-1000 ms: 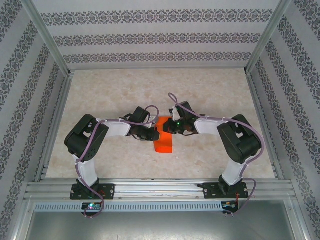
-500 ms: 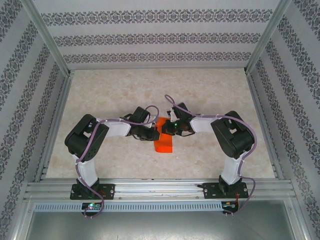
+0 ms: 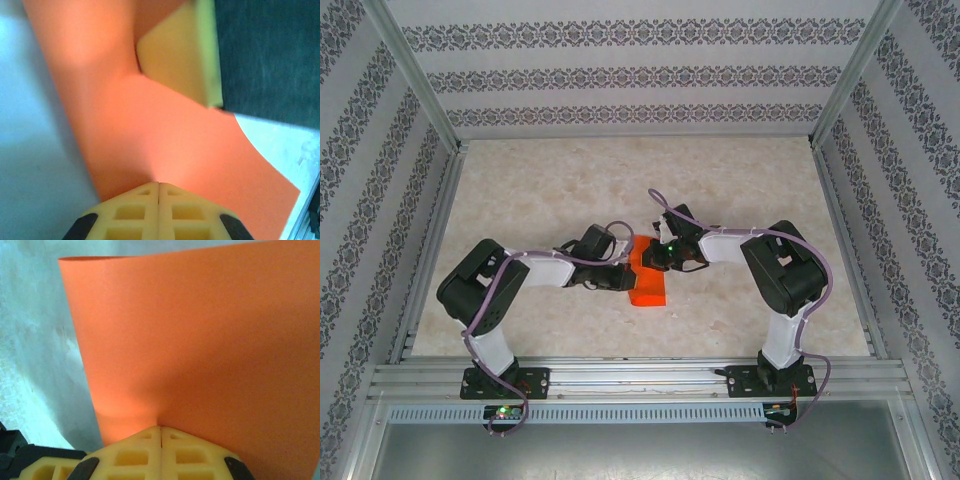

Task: Fold a paper plane with a square sheet of paper (fold left side to right side)
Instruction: First fold the square sheet of paper in half at the center of the table.

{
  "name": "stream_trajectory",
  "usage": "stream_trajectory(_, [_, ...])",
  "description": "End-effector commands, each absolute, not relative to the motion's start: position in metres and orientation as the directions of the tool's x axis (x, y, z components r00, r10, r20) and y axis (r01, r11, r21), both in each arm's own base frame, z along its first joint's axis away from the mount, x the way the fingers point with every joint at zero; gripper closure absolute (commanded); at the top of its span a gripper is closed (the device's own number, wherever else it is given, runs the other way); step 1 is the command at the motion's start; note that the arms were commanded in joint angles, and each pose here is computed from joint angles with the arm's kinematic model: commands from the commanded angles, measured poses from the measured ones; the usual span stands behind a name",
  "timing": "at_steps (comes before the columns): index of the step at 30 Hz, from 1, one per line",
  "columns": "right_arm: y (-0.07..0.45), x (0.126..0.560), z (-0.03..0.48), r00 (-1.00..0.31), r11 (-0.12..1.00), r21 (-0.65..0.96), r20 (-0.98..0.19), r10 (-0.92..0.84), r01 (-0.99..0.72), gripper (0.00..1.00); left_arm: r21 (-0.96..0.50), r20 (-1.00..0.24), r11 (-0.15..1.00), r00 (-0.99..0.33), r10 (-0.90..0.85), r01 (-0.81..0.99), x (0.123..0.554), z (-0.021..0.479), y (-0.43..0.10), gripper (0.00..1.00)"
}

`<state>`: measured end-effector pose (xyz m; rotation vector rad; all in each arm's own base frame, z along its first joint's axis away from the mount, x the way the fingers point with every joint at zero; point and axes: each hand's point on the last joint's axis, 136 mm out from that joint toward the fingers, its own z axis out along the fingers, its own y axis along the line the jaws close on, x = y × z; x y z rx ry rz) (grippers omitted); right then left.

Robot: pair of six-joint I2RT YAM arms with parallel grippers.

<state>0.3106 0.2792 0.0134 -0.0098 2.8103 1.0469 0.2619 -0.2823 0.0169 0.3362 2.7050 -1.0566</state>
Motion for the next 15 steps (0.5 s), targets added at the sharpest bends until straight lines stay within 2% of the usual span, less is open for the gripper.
stream_trajectory(1, [0.238,0.307,-0.030,-0.993,0.868,0.496,-0.082,0.090,0.038,1.00,-0.572,-0.019,0.807,-0.986,0.168,0.149,0.193,-0.025,-0.251,0.96])
stream_trajectory(15, [0.238,0.306,-0.031,-0.995,0.871,0.490,-0.075,0.068,0.023,1.00,-0.560,0.004,0.818,-0.987,0.161,0.131,0.162,-0.022,-0.244,0.96])
